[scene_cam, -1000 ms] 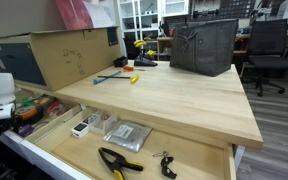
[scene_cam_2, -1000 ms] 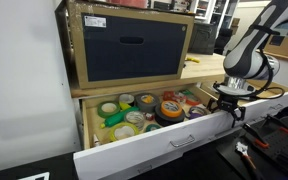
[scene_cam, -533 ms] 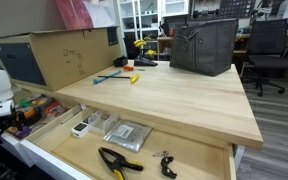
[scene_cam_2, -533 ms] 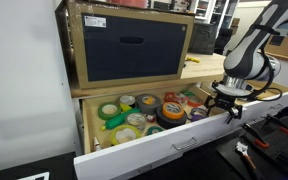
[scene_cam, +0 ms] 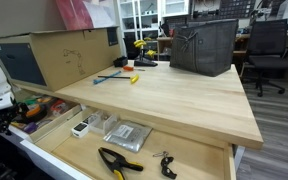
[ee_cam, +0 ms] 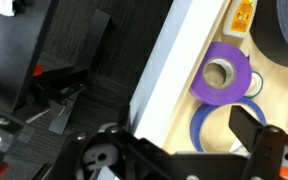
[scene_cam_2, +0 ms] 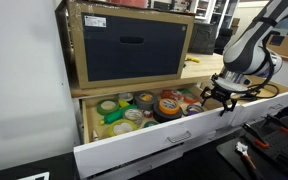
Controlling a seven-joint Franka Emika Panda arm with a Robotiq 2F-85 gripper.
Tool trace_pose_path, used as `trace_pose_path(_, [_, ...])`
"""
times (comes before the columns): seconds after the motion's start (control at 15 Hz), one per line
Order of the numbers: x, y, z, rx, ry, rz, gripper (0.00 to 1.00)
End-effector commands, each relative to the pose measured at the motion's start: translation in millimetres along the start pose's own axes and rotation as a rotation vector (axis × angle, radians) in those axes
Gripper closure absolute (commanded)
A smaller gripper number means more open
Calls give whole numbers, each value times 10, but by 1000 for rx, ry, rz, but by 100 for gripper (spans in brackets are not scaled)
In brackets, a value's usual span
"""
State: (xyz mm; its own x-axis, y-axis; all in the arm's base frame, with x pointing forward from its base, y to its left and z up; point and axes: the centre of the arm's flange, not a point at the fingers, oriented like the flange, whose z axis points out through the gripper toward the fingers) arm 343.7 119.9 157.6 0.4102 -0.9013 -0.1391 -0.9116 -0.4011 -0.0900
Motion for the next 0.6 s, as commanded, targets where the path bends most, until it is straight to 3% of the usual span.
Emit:
trace_pose_path(0.0, [-69, 209, -476, 12, -57, -44, 0])
trace_pose_path(0.53, [-49, 121, -646, -51, -163, -40, 0])
